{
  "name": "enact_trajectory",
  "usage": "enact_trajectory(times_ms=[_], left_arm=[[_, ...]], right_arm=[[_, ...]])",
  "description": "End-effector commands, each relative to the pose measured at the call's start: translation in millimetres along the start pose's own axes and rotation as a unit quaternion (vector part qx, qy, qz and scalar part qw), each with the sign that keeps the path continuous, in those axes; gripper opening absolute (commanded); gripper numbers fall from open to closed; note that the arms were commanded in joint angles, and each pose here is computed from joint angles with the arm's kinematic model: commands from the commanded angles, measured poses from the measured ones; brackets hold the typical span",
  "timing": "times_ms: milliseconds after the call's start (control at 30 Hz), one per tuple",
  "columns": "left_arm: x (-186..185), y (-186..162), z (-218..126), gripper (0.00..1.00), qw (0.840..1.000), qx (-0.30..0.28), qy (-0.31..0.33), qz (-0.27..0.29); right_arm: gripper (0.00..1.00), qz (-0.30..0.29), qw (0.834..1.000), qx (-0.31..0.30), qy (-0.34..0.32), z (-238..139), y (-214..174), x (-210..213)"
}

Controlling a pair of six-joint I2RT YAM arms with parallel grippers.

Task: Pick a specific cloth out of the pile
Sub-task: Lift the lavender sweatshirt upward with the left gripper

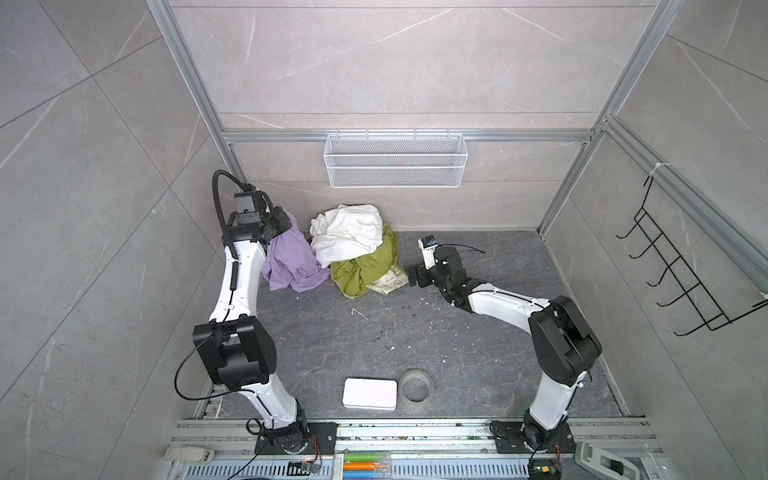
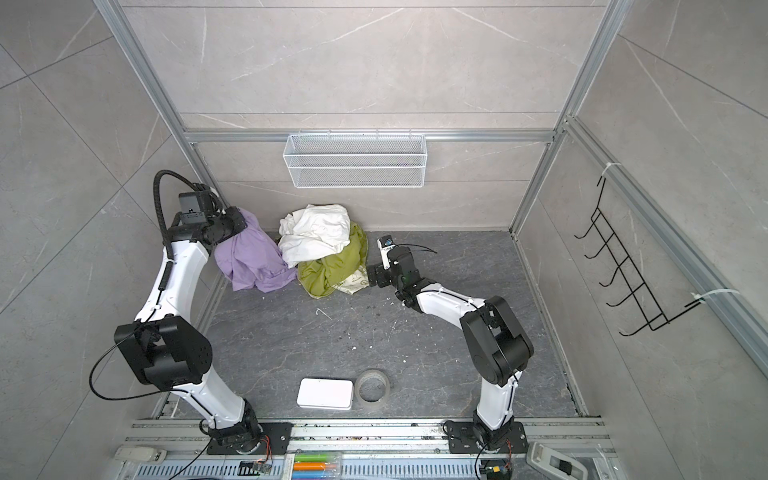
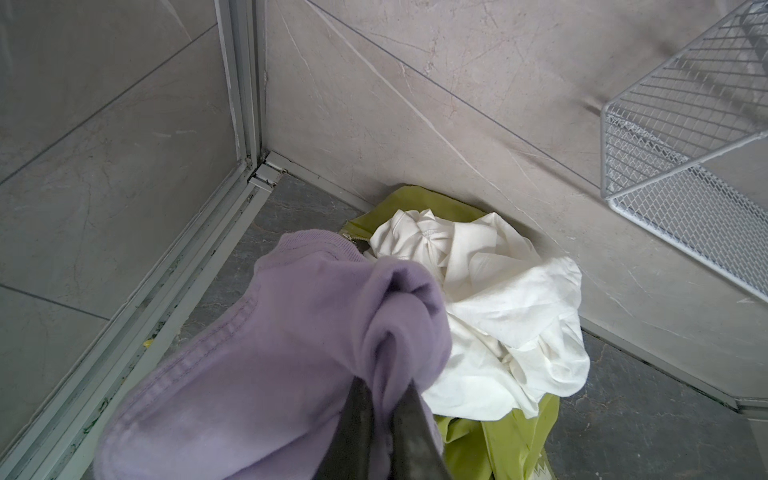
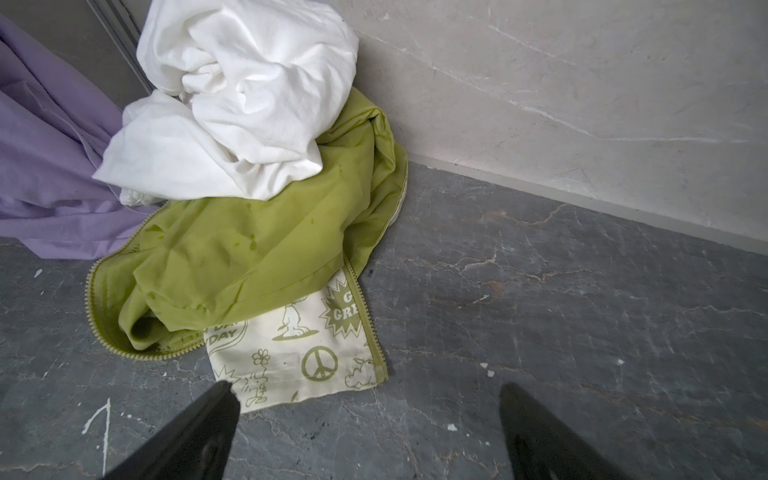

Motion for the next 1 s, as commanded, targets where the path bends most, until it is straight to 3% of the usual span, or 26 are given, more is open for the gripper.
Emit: enact_trajectory(times_ms=[0,967], left_arm=[[-18.3,27.3,-33.4,0.0,0.997,-0.058,-0.047,0.001],[-44.5,34.4,-77.8,0.0,0.987,-0.084,-0.139,0.003]], right_arm=[[1.0,0.006,0.999,-0.029,0.014,-11.3,16.3,6.3],[1.0,0.006,0.997,-0.053,0.052,-18.4,27.7,17.2]])
Point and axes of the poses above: each gripper's point midway between its finger pads, its own z axis out along the fingers, its own x axis along the line the jaws close on, y = z × x, the point moved 6 cm from there along -z, back along the fingers
